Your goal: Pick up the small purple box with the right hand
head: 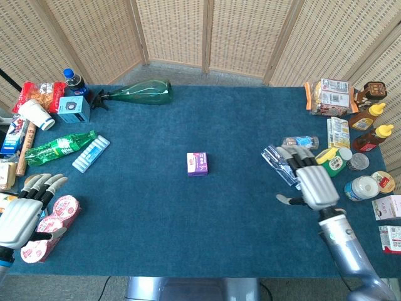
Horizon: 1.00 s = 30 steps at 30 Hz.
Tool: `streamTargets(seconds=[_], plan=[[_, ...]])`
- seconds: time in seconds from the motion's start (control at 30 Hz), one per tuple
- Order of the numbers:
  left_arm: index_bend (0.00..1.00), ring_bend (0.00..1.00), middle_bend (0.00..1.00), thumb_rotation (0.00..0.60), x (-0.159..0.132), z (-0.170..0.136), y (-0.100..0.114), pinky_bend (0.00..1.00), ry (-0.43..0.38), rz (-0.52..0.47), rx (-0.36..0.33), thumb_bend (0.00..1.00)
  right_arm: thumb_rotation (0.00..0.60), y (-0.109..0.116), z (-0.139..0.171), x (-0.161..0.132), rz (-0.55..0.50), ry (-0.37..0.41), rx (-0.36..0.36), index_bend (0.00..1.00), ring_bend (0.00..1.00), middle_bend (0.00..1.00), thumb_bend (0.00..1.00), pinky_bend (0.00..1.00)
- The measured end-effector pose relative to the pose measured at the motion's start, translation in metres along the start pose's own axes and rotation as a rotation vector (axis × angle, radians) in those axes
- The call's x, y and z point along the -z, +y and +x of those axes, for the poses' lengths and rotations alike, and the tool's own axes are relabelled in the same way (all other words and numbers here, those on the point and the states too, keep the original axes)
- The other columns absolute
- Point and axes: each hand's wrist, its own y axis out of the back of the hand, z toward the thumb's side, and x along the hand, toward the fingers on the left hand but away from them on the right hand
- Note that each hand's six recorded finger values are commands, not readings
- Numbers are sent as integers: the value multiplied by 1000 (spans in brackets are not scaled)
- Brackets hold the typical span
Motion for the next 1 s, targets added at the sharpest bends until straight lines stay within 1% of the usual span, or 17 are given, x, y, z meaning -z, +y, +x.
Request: streamTargets(seconds=[0.27, 0.4, 0.57, 0.73, 1.0], plan=[[96, 0, 0, 600, -1, 0, 1, 0, -6, -11, 3, 128, 597, -19, -44, -49, -68, 117, -64, 0, 0, 0, 0, 0], [96, 0, 0, 600, -1, 0, 2, 0, -8, -10, 4, 126, 593, -31, -64, -72, -124, 161, -100, 0, 0, 0, 0, 0], [93, 0, 0, 600, 0, 0, 2, 0, -5, -8, 4, 127, 596, -47, -88, -93, -142, 202, -138, 0, 0, 0, 0, 0], [86, 0, 0, 600, 1, 0, 1, 0, 2, -9, 7, 126, 595, -60, -109, -105, -143, 219, -165, 0, 0, 0, 0, 0], [77, 0, 0, 600, 4, -1, 2, 0, 10, -6, 5, 127, 596, -88, -140, -118, -133, 216, -227, 0, 0, 0, 0, 0]])
